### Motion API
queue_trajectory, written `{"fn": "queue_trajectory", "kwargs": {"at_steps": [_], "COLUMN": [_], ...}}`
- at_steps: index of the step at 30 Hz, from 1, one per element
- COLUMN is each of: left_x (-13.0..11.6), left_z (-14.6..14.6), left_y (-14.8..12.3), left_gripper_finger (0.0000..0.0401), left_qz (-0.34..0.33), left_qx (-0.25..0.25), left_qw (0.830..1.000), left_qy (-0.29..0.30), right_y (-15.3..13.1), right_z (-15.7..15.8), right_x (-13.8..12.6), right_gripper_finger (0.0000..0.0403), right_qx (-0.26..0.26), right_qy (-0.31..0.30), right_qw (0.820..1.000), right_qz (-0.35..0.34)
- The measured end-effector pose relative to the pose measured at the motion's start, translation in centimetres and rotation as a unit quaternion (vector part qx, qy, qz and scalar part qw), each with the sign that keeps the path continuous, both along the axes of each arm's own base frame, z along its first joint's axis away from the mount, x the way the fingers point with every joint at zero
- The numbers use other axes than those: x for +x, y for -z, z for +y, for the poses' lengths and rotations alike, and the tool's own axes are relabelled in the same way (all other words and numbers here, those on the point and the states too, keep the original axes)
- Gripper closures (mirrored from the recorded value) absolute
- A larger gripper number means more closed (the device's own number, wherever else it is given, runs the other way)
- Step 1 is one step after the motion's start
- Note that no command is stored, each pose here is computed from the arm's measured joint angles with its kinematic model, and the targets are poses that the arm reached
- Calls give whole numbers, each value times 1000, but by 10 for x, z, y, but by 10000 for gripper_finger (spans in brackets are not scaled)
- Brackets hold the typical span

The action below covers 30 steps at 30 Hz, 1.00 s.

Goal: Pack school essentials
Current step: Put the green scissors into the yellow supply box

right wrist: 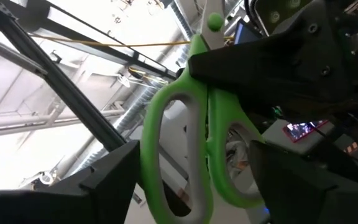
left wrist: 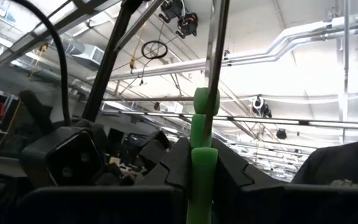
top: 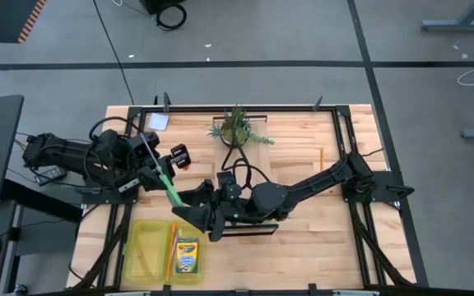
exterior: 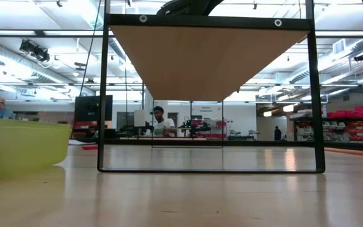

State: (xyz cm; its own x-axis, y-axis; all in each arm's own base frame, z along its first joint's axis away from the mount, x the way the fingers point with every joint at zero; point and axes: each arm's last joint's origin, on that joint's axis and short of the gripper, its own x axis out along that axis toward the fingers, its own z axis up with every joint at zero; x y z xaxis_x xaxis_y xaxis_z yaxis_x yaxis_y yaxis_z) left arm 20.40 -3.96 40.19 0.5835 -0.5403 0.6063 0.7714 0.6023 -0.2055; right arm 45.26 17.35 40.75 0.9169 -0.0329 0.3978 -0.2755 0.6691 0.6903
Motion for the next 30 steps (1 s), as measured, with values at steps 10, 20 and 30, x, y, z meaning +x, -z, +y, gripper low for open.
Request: {"fn": "queue_trajectory", "kwargs": {"at_steps": [10, 20, 30], "left_x": [-2, -15, -20], "left_z": [8, 21, 16], "left_y": [-1, -7, 17], "left_gripper_finger": [363, 363, 361], "left_qz": [15, 11, 197], "left_qx": [2, 4, 42], "left_qw": [1000, 1000, 979], "left_qy": [-3, -29, -30], "right_y": [-5, -37, -69], "right_z": [-2, -18, -47], "right_x": [-5, -39, -105], "right_gripper_finger": [89, 88, 88], "right_qx": [-14, -58, -108], "right_qy": [-1, 48, 134], "right_qw": [999, 990, 951], "right_qz": [29, 121, 258]}}
